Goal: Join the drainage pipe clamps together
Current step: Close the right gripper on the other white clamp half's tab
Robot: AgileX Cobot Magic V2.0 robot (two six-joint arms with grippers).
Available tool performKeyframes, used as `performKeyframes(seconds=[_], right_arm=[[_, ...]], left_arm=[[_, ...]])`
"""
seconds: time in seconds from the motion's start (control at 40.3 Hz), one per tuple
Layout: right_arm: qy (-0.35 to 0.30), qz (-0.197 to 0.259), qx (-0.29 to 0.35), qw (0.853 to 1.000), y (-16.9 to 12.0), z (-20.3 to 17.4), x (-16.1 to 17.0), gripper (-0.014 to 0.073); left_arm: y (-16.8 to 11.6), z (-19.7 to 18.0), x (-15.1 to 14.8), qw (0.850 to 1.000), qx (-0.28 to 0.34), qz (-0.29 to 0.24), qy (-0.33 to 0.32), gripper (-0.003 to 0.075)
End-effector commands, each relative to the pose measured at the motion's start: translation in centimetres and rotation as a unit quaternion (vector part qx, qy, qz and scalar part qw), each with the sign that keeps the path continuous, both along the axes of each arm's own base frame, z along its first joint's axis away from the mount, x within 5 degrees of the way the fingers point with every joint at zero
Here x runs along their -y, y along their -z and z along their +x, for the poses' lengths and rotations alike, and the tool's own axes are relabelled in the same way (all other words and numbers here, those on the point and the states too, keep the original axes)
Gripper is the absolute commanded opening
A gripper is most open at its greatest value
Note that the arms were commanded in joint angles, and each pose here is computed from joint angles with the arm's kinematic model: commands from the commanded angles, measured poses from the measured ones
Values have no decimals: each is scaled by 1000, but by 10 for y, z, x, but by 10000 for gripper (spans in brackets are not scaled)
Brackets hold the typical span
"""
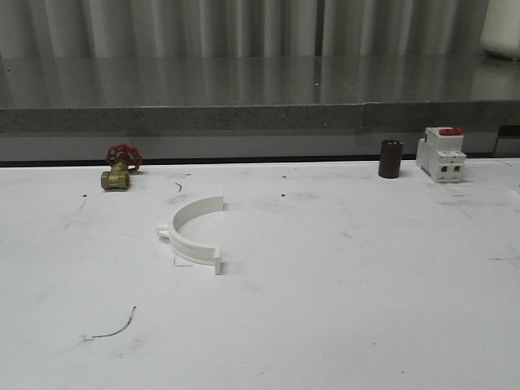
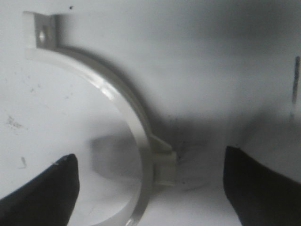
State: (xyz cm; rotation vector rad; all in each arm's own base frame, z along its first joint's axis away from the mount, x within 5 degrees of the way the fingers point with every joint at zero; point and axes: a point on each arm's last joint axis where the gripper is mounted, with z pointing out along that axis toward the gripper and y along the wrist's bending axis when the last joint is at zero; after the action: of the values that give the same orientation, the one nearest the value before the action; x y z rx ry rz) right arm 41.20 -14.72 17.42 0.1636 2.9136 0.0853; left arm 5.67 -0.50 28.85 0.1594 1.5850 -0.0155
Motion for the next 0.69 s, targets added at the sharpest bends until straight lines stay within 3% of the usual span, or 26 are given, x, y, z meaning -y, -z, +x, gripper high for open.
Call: performKeyframes(seconds=[0.0, 0.298, 0.669], right_arm=[[-4, -9, 38, 999, -31, 3, 1, 557], [-6, -3, 25, 1000, -28, 1, 0, 209], [2, -3, 33, 999, -43, -3, -2, 194]], left_arm=[[-15, -1, 1, 999, 48, -6, 5, -20], [-15, -1, 1, 999, 48, -6, 5, -20], [-15, -1, 1, 999, 48, -6, 5, -20]])
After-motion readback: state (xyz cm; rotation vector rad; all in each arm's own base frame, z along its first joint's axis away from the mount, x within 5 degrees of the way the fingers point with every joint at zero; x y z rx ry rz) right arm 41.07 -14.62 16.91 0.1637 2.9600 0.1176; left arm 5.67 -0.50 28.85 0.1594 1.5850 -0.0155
